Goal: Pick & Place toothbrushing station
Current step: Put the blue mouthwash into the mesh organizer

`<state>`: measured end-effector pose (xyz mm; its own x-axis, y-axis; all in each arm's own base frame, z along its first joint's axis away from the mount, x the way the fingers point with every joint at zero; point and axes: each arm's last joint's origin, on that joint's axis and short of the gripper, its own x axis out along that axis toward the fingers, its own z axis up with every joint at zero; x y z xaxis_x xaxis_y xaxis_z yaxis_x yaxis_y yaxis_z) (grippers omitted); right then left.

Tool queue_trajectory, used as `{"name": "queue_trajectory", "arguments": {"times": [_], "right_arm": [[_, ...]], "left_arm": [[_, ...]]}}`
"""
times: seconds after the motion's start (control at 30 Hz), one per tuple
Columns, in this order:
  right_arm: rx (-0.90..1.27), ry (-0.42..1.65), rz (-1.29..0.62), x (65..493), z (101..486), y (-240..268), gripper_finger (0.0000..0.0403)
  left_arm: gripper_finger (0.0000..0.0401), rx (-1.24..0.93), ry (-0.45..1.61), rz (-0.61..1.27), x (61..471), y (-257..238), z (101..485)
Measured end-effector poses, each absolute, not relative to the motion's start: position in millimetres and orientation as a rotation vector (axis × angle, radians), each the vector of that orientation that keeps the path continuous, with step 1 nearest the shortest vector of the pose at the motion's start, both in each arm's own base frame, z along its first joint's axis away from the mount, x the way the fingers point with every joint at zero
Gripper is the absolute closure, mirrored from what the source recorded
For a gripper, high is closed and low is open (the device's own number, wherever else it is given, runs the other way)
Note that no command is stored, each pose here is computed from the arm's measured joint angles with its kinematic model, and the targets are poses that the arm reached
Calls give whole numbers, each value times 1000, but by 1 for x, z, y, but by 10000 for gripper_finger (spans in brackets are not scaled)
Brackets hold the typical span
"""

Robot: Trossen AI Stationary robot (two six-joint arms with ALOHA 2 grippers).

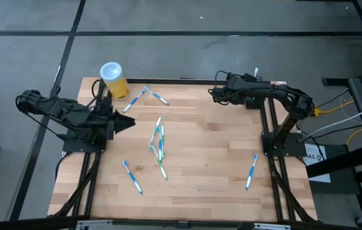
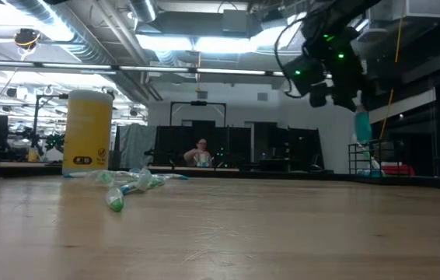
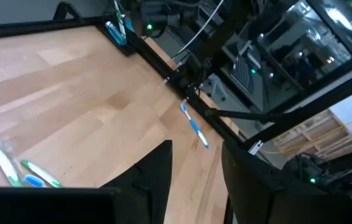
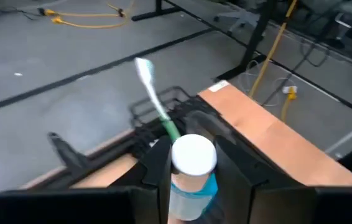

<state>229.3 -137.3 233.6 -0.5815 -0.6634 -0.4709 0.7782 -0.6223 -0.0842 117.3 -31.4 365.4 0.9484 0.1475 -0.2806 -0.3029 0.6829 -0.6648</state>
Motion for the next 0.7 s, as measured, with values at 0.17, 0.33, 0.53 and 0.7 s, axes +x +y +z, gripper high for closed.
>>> {"name": "queue_trajectory", "arguments": {"times": [0.17, 0.33, 0.53, 0.7], "right_arm": [[511, 271, -2218, 206, 238, -128, 309], [479, 180, -2204, 187, 257, -130, 309], [461, 150, -2207, 182, 268, -136, 309], [446, 169, -2235, 177, 268, -145, 309]], "left_arm": [[268, -803, 220, 271, 115, -30, 364], [268, -818, 255, 296, 113, -30, 360], [268, -817, 254, 329, 113, -29, 358], [268, -843, 246, 338, 113, -29, 358]]}}
